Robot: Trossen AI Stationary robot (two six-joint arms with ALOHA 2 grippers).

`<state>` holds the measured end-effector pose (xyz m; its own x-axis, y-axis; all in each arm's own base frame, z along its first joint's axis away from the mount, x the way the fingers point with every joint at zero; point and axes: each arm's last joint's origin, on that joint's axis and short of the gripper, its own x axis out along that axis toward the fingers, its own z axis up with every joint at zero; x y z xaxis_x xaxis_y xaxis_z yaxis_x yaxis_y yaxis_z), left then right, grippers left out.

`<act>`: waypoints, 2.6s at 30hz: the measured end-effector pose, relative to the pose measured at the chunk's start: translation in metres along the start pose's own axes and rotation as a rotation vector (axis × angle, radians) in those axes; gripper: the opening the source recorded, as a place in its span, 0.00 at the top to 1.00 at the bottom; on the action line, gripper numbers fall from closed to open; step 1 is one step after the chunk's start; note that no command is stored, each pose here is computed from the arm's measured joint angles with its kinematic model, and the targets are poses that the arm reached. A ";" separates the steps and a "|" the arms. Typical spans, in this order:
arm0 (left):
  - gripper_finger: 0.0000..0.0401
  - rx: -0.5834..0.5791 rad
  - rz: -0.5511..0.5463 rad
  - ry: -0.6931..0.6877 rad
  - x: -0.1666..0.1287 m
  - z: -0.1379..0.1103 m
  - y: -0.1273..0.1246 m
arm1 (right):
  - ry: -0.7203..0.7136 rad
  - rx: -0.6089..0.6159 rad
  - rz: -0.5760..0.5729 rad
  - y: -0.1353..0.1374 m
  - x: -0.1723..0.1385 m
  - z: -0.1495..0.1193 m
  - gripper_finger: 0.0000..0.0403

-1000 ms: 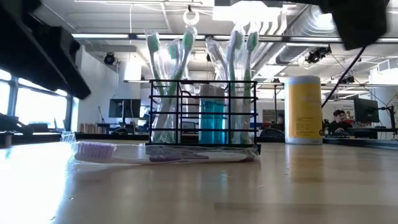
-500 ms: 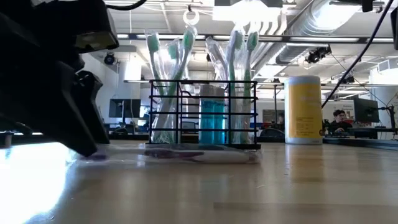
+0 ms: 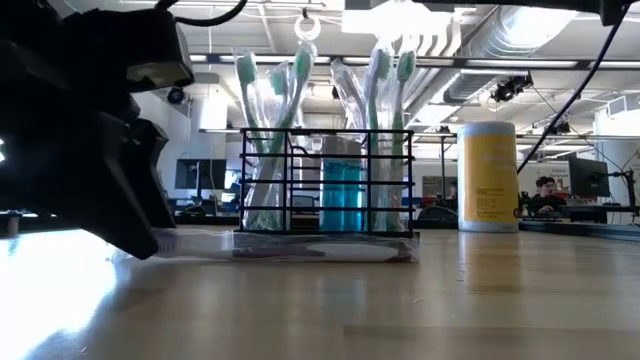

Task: Pick & Place toothbrushing station
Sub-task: Put the violet toothbrush into the black wire organizer

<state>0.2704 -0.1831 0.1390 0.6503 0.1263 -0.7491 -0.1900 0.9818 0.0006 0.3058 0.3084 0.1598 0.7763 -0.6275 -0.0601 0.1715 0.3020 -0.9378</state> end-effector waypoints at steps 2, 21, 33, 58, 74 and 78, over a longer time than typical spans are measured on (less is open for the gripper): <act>0.52 -0.010 0.003 0.010 0.004 0.000 0.001 | -0.005 0.000 0.023 0.001 -0.001 0.000 0.46; 0.96 -0.069 -0.010 0.059 0.031 -0.010 -0.002 | -0.023 -0.021 -0.055 0.000 -0.016 0.000 0.46; 0.98 0.013 0.033 0.058 0.000 0.011 -0.037 | -0.085 -0.110 -0.038 -0.017 -0.046 -0.004 0.46; 0.98 0.245 0.136 -0.191 -0.090 0.082 -0.091 | -0.006 1.025 0.608 -0.183 -0.125 -0.060 0.46; 0.98 0.453 0.058 -0.286 -0.093 0.096 -0.103 | 0.181 1.059 0.658 -0.140 -0.099 -0.073 0.46; 0.98 0.530 0.053 -0.281 -0.093 0.096 -0.104 | 0.198 1.110 0.718 -0.138 -0.101 -0.068 0.46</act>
<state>0.3004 -0.2834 0.2722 0.8334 0.1385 -0.5350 0.1185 0.9008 0.4177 0.1629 0.2812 0.2720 0.8172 -0.1489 -0.5567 0.2376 0.9672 0.0900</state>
